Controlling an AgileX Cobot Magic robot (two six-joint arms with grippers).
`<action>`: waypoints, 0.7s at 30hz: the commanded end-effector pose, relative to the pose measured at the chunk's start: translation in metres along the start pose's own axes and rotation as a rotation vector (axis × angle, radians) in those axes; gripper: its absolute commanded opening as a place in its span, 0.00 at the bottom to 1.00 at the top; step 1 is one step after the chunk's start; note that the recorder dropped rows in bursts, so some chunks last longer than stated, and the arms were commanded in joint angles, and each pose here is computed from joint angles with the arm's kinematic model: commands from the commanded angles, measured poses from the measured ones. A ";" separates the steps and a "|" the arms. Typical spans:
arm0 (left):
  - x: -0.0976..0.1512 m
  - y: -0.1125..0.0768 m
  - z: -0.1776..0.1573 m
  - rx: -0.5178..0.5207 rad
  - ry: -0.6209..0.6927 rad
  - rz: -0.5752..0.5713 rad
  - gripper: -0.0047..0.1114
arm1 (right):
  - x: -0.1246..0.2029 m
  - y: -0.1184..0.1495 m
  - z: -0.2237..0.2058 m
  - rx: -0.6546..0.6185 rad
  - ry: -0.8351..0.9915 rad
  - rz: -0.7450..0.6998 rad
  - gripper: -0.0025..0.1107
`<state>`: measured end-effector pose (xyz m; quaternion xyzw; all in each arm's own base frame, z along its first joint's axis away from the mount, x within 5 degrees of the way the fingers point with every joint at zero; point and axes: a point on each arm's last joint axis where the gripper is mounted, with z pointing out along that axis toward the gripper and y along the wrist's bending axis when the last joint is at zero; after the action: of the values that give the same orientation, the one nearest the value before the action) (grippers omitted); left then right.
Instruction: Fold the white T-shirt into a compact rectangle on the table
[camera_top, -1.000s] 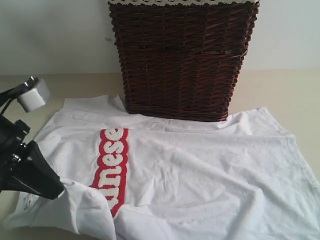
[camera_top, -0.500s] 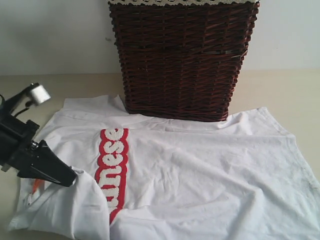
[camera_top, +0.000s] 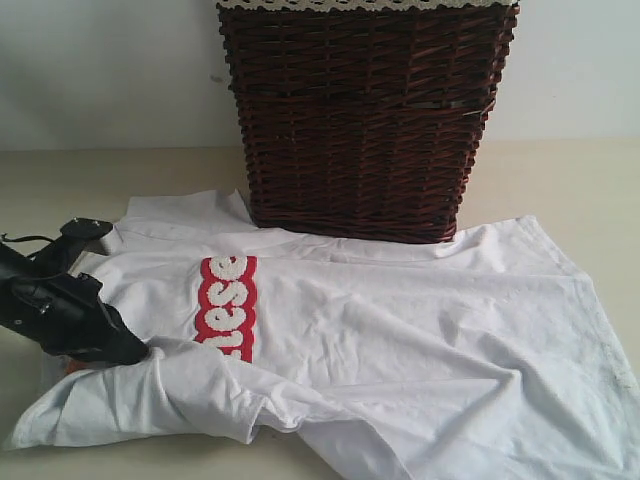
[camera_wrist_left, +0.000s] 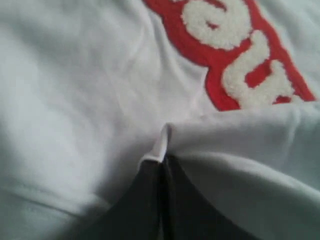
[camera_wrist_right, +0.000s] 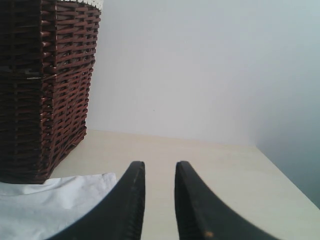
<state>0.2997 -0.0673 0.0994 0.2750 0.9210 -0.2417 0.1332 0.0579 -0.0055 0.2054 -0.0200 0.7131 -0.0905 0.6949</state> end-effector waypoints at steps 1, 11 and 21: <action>0.006 0.007 0.012 -0.010 0.032 -0.014 0.04 | 0.001 0.000 0.000 -0.002 -0.003 -0.002 0.23; 0.006 0.008 0.012 -0.012 0.032 -0.014 0.45 | 0.001 0.000 0.000 -0.002 -0.003 -0.002 0.23; -0.020 0.002 -0.027 -0.154 -0.095 0.182 0.55 | 0.001 0.000 0.000 -0.002 -0.003 -0.002 0.23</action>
<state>0.3037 -0.0671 0.1106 0.3134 0.9074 -0.2263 0.1648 0.0579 -0.0055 0.2054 -0.0200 0.7131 -0.0905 0.6949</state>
